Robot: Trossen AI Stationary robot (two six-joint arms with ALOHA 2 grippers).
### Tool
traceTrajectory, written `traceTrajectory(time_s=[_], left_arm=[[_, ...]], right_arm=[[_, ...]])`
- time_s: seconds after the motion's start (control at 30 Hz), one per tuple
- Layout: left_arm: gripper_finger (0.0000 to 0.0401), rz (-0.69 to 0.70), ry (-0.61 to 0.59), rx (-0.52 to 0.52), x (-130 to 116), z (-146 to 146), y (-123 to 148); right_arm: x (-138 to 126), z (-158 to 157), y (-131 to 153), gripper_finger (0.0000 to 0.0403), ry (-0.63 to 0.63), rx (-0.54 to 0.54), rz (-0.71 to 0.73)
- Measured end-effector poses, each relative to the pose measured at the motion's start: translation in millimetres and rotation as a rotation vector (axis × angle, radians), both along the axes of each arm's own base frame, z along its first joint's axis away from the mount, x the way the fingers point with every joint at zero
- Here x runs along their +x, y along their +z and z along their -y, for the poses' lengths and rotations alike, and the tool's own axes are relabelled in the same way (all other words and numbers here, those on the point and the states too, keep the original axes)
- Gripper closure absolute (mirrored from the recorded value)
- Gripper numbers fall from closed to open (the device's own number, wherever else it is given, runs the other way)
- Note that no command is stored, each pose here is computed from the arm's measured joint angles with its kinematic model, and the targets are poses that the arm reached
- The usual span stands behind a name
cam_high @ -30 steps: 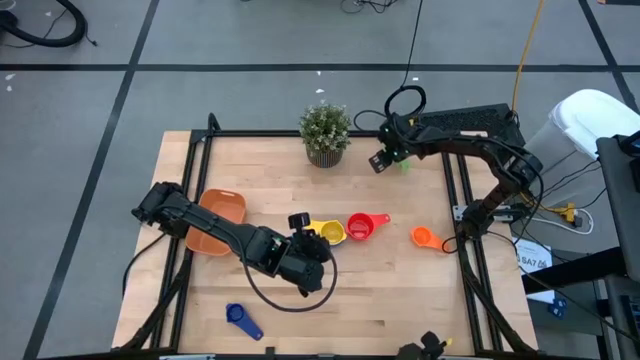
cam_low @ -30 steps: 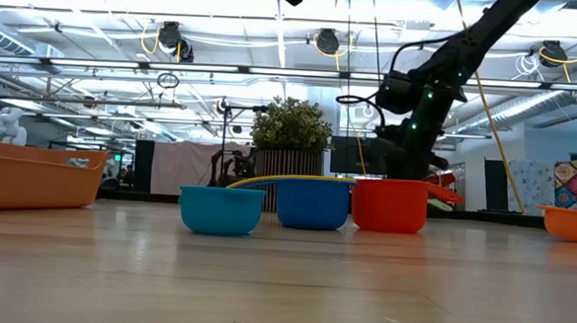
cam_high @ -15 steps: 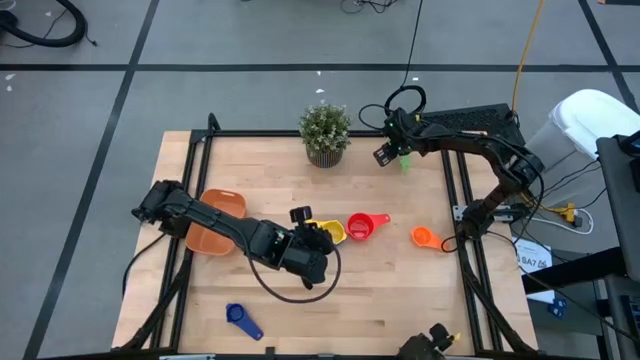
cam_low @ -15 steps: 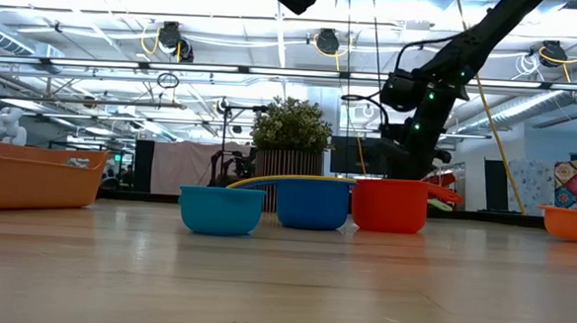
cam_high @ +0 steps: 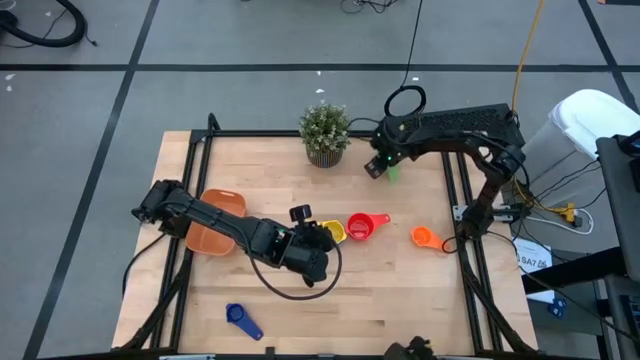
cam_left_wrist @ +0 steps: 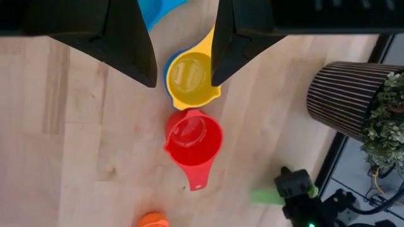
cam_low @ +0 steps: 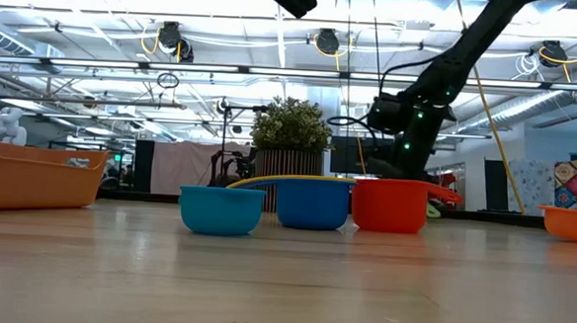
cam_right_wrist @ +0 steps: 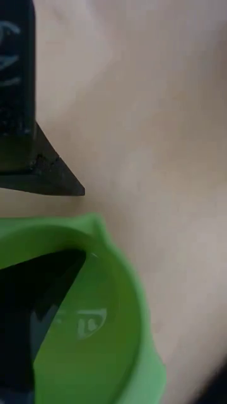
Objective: Nest measuring cups in basket
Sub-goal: Stack the green measuring cup on top of the yellow measuring cup
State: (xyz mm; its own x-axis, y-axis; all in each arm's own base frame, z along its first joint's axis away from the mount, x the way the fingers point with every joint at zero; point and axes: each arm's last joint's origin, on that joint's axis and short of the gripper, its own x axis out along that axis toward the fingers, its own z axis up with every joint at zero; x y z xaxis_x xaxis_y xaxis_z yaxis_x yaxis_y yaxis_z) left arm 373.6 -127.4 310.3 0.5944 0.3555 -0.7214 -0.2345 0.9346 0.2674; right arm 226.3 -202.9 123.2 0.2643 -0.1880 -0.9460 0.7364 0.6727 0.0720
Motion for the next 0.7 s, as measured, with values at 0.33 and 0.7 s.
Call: traceTrajectory(time_s=[0.33,0.7], left_arm=[[0.0249,0.007,0.014,-0.012,-0.1,0.1,0.0],[0.0249,0.008,0.016,-0.014,0.0,0.2,0.0]], right_arm=[[23.4,-57.4,19.6,0.0270,0.221,0.077,0.015],[42.0,-110.4,22.9,0.0331,0.438,0.074,-0.032]])
